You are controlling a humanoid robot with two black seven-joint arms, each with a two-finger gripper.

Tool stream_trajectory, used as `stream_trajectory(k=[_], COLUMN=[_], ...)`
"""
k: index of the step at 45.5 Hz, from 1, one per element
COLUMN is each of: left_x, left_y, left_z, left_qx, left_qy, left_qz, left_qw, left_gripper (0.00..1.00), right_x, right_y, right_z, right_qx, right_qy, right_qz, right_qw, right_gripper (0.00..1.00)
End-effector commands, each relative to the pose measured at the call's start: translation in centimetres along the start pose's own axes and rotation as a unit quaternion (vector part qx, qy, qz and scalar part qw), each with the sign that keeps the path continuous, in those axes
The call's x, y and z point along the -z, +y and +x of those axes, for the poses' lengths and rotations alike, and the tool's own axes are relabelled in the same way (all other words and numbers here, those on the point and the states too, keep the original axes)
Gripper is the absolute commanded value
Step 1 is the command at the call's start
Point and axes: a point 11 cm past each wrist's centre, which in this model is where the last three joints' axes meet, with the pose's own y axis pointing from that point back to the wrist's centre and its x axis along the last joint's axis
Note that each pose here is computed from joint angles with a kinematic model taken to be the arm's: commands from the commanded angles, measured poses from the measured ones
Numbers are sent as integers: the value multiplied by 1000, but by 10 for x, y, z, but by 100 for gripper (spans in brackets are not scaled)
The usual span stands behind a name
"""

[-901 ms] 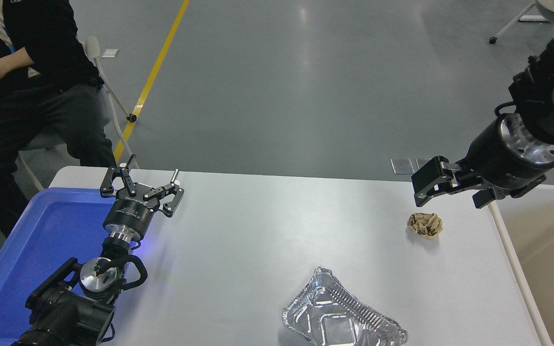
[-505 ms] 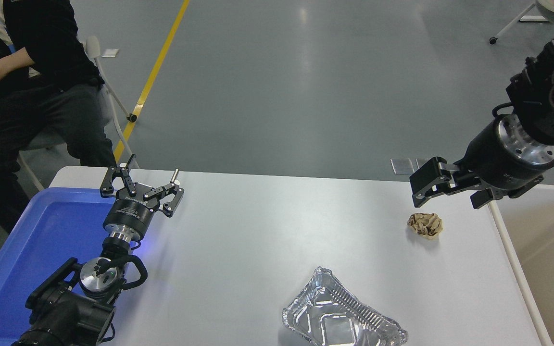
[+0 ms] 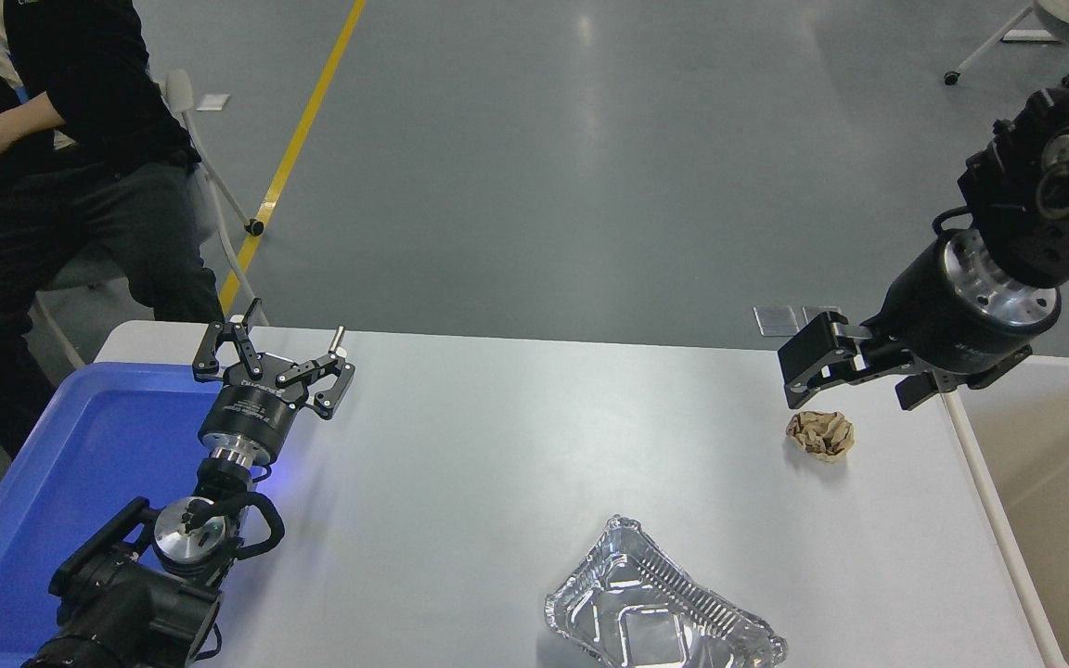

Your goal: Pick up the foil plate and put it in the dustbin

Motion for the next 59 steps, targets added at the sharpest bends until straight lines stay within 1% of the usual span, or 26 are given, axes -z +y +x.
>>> stream_trajectory(k=[1,11,18,25,28,38,49,59], left_x=[0,0,0,0,0,0,0,0], left_y=[0,0,0,0,0,0,0,0], left_z=[0,0,0,0,0,0,0,0], left_qx=[0,0,0,0,0,0,0,-1], left_qy=[1,1,0,0,1,1,0,0], left_qz=[-1,-1,0,0,-1,-1,0,0], left_qw=[1000,1000,1000,1000,1000,1000,1000,1000], left_gripper=[99,99,99,99,99,99,99,99], right_x=[-12,-39,-40,-41,-47,-54,-39,-33], right_y=[-36,-105,-138,-150,-150,-167,-191,-204], right_z=[-12,-57,-88,-104,-108,-128,-153,-166], right_qx=[10,36,58,66,58,67,72,66], right_qy=[-24,-75,-94,-104,-126,-169,-193,-202], right_qz=[1,6,16,16,16,10,24,20], right_qw=[1000,997,994,992,990,983,978,977], right_gripper=[100,100,100,100,100,100,100,100])
